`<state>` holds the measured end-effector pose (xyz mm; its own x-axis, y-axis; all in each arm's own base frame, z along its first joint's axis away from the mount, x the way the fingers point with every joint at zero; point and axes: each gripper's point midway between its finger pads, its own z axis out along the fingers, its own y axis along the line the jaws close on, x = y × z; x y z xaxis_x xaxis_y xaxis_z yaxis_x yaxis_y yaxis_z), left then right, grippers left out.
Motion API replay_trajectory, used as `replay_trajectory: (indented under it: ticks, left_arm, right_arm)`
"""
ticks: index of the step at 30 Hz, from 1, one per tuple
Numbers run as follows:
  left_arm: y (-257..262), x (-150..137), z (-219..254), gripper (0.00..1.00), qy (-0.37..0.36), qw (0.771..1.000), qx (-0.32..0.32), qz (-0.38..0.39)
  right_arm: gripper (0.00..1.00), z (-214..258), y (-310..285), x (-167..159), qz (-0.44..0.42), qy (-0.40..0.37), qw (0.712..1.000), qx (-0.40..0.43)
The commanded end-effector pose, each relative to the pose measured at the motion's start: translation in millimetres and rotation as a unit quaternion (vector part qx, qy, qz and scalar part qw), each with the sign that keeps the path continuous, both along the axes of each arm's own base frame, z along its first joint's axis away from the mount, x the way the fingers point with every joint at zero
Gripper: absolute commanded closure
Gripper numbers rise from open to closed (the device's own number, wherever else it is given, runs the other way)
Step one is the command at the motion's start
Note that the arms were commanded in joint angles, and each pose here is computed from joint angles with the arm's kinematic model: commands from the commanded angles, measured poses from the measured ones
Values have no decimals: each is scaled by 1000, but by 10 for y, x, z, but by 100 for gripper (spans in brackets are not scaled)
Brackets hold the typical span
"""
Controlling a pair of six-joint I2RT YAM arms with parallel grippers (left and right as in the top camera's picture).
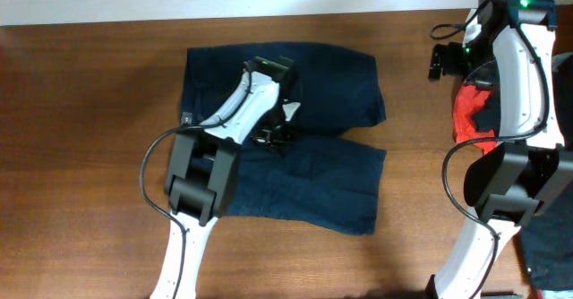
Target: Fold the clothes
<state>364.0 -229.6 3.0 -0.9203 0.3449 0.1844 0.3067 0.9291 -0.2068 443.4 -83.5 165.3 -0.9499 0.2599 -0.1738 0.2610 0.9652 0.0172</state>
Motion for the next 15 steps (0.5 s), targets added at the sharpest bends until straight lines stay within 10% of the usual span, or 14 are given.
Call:
replay_trajectory:
  ticks: [1, 9, 15]
  left_arm:
    - [-463, -76, -37, 93, -6, 998, -61, -22]
    - [-871, 204, 157, 93, -69, 988, -136, -35]
    - [-814, 658, 1198, 93, -175, 975, -131, -36]
  right_arm:
    - [1, 47, -38, -8, -7, -4, 1000, -6]
    - [2, 47, -38, -8, -7, -4, 1000, -6]
    - [2, 47, -38, -8, -7, -4, 1000, -6]
